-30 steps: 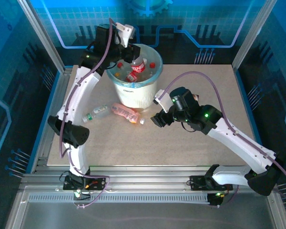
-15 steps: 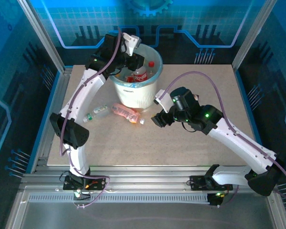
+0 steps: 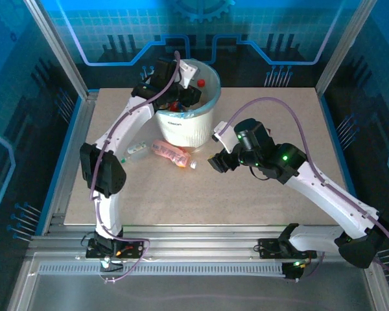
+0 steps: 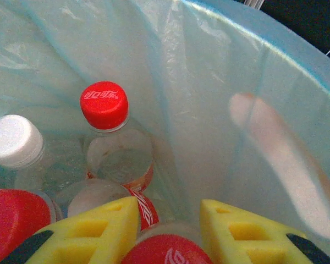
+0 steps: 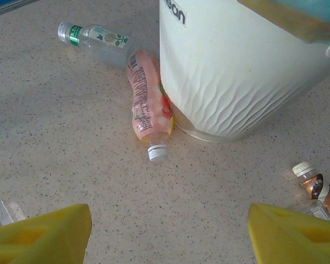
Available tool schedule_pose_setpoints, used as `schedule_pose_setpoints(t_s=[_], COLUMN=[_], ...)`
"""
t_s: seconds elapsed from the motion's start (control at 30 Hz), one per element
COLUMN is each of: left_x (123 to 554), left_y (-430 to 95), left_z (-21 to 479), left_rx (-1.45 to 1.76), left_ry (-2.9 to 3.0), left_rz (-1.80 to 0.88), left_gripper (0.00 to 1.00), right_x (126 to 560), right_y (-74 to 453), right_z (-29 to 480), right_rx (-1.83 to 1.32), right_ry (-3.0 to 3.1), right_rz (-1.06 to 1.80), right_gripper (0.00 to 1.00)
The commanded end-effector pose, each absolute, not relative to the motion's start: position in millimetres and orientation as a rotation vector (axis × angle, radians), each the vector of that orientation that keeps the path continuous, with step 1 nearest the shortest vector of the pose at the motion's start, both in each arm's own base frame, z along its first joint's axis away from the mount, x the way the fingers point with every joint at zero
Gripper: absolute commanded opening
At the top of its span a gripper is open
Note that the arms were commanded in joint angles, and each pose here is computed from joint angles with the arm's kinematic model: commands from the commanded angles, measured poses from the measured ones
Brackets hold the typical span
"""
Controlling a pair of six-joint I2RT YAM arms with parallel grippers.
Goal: Put the plastic bottles in the bin
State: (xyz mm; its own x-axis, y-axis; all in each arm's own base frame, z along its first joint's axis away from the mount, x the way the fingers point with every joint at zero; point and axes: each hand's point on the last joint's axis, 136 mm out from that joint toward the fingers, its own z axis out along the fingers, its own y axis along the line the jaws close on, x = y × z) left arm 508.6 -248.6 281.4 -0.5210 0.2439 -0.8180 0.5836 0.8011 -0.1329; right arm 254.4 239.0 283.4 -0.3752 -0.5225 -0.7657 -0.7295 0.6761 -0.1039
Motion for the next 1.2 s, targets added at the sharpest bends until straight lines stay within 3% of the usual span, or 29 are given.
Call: schedule_pose_setpoints(t_s=[0.0, 0.2, 0.27, 0.33, 0.53, 0.67, 0.83, 0.97, 1.17], left_x=[507, 512, 512, 507, 487, 478, 488, 495, 495], left_y=[-245, -246, -247, -250, -249, -247, -242, -231, -215], left_z=[230, 242, 262, 288, 372, 393, 365, 344, 370], left_rx=[0.658, 0.611, 0.587, 0.575, 0.523, 0.509, 0.488, 0.442, 0.326], left_ry=[2.245, 2.241, 2.212, 2.170, 1.995, 1.938, 2.012, 2.080, 2.034], left_rz=[-0.458, -0.513, -0.550, -0.597, -0.673, -0.693, -0.635, -0.571, -0.632], left_gripper=[0.00, 0.03, 0.28, 0.46, 0.54, 0.49, 0.28, 0.19, 0.04], right_x=[256, 257, 257, 255, 252, 250, 251, 251, 249], right_y=[233, 232, 231, 230, 227, 225, 225, 226, 226], right_z=[281, 282, 285, 289, 301, 298, 293, 291, 287], right_rx=[-0.953, -0.953, -0.946, -0.937, -0.900, -0.894, -0.894, -0.902, -0.911], right_ry=[2.082, 2.088, 2.087, 2.081, 2.052, 2.059, 2.069, 2.081, 2.094], right_rz=[0.298, 0.293, 0.296, 0.304, 0.327, 0.331, 0.328, 0.331, 0.330], right_gripper=[0.76, 0.76, 0.76, 0.76, 0.76, 0.76, 0.76, 0.75, 0.75])
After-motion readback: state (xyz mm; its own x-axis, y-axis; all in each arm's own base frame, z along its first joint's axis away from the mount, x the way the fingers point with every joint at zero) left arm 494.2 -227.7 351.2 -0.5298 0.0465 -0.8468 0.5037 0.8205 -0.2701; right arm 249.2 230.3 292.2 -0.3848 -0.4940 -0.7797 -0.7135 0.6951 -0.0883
